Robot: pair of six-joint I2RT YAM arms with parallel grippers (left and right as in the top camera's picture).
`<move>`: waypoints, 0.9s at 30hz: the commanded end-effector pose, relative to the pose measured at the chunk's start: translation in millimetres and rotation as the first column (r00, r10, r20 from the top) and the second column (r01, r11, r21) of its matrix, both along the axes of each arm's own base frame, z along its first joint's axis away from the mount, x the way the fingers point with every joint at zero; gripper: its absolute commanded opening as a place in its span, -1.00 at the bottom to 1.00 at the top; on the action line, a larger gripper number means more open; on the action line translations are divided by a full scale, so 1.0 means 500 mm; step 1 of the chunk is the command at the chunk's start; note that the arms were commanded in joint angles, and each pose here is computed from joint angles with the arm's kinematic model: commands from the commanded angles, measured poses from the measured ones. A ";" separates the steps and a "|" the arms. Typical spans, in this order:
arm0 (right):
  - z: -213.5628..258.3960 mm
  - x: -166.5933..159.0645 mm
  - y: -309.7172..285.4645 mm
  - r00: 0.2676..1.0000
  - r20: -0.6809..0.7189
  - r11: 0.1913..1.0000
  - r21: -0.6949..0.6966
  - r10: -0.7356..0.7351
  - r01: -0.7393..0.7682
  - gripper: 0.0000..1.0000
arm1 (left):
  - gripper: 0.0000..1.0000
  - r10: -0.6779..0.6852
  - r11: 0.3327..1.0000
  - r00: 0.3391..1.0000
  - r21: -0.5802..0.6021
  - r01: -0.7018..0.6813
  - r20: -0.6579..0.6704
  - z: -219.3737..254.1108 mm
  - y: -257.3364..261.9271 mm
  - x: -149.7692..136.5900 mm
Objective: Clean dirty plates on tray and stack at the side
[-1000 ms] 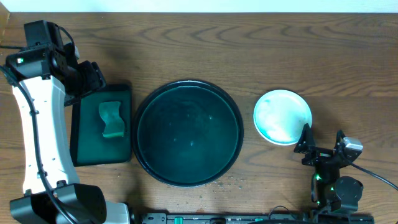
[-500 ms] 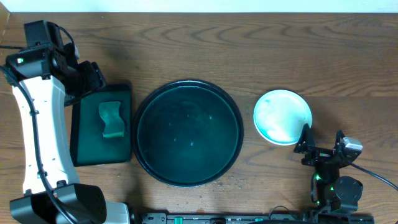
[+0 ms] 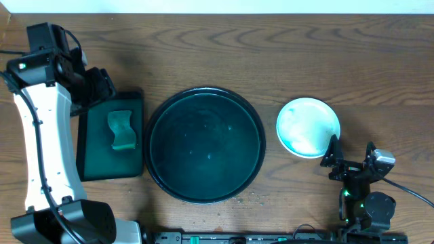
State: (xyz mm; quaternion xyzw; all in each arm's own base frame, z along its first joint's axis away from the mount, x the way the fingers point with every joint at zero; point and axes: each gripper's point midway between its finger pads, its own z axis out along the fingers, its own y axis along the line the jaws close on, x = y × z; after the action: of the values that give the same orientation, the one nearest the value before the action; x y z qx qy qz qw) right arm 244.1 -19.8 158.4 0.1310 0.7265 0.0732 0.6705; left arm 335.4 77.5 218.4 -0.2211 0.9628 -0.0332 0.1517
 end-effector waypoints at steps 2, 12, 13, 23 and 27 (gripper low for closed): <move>-0.003 0.000 -0.001 1.000 0.003 1.000 -0.011 0.002 -0.002 0.98 | 0.48 -0.002 1.000 0.998 -0.023 0.000 -0.060 -0.024 -0.009 -0.022; -0.003 0.000 -0.001 1.000 0.003 1.000 -0.011 0.002 -0.002 0.99 | 0.48 -0.003 1.000 1.000 -0.001 0.003 0.023 0.038 -0.019 -0.054; -0.003 0.000 -0.001 1.000 0.003 1.000 -0.011 0.002 -0.002 0.99 | 0.48 -0.003 1.000 0.999 0.002 0.003 0.032 0.047 -0.021 -0.063; -0.003 0.000 -0.001 1.000 0.003 1.000 -0.011 0.002 -0.002 0.98 | 0.48 -0.122 0.992 0.972 0.049 0.114 0.203 0.158 -0.105 -0.138; -0.002 0.000 -0.001 1.000 0.003 1.000 -0.011 0.002 -0.002 0.99 | 0.48 -0.157 0.987 0.946 0.071 0.143 0.284 0.199 -0.128 -0.172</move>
State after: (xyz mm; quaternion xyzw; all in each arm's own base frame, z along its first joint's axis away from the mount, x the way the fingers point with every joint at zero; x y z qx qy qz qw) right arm 244.2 -19.8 157.6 0.1301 0.7271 0.0722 0.6702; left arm 262.4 21.2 307.0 -0.1470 0.9501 -0.0465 0.2712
